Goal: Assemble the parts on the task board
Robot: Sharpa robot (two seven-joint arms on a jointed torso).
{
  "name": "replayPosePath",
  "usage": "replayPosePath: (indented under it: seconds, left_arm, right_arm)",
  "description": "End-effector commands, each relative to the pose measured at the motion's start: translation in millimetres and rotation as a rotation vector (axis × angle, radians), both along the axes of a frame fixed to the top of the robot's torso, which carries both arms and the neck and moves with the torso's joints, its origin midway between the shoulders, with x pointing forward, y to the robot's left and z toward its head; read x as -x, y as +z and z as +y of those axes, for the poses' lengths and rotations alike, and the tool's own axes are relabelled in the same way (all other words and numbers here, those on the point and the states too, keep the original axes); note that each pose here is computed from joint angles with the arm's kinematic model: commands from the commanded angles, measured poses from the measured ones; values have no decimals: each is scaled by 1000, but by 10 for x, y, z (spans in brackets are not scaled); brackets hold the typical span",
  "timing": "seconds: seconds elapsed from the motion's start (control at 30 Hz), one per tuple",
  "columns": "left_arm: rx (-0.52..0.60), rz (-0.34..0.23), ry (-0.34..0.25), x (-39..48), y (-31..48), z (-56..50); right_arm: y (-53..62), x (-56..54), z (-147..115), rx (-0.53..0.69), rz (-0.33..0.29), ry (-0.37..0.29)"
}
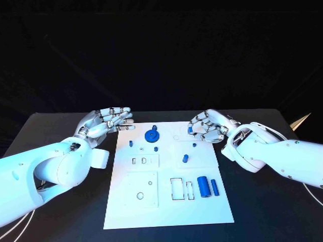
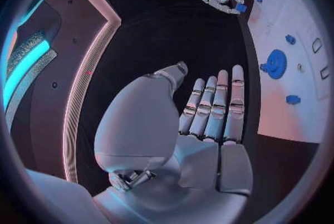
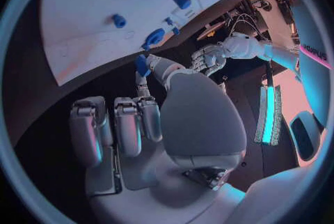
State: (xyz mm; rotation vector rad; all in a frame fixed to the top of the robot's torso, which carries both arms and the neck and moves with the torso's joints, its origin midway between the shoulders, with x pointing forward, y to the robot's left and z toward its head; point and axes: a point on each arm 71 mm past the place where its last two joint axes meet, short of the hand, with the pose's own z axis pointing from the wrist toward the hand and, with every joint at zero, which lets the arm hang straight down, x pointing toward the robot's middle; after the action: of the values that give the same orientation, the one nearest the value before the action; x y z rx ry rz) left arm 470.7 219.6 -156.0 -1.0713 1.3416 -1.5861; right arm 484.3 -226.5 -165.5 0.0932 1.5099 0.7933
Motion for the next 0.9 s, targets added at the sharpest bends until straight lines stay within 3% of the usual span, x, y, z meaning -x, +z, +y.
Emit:
replayPosePath:
  seconds: [0.03, 0.5, 0.9]
  left_arm:
    - [9, -6, -13, 0, 11, -15]
    - [1, -7, 7, -47, -5, 28]
    - [0, -6, 8, -52, -7, 25]
  right_arm:
    - [43, 60, 139, 15, -25, -38]
    - [28, 247, 837, 13, 20, -1]
    - [-176, 385, 1271, 32, 45, 31]
